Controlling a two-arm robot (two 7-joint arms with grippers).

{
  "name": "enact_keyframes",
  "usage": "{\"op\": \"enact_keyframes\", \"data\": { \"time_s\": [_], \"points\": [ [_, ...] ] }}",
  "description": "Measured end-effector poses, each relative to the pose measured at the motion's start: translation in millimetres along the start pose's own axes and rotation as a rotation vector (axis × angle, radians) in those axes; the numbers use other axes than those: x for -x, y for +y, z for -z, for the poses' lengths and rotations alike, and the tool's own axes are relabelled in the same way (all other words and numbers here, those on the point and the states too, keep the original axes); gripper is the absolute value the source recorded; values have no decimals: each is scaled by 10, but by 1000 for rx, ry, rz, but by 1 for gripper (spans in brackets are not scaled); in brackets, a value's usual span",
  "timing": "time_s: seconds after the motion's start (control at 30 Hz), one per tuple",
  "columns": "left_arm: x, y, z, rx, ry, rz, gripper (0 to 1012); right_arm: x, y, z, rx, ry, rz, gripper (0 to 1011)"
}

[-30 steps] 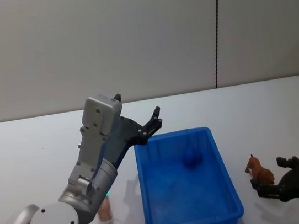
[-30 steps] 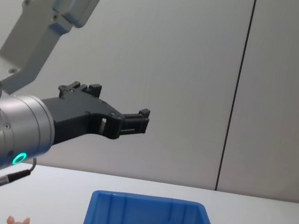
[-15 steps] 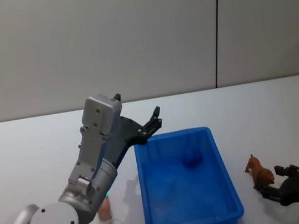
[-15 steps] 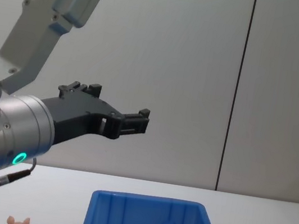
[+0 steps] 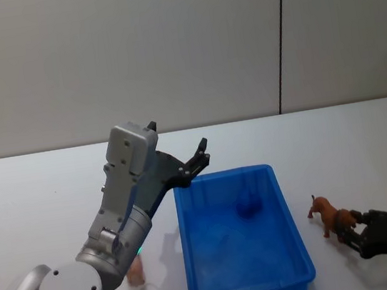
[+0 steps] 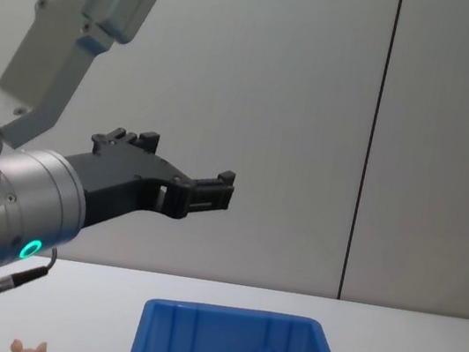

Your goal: Pick up the two dolls from the table and place them into the box.

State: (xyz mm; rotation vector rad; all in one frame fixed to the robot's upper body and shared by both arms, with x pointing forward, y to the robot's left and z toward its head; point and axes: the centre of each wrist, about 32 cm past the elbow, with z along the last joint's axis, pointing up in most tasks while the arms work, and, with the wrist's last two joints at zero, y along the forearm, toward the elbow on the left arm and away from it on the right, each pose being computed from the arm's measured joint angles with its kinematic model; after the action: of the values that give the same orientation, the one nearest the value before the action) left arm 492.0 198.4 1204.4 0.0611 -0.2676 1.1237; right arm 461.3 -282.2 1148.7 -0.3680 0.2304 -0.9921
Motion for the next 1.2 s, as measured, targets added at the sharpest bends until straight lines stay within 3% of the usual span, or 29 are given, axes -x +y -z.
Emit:
{"op": "enact_keyframes", "data": {
  "time_s": [0.37,0.8,1.03,1.2],
  "points": [
    [0,0,0,0,0,0,1000,32,-8,-171,-94,-52,-16,372],
    [0,0,0,0,0,0,1001,176,63,-546,-235,-145,-130,371],
    [0,0,0,0,0,0,1001,311,173,-703,-266,-166,-219,372],
    [0,0,0,0,0,0,1000,406,277,-744,-248,-165,-269,409]
  ]
}}
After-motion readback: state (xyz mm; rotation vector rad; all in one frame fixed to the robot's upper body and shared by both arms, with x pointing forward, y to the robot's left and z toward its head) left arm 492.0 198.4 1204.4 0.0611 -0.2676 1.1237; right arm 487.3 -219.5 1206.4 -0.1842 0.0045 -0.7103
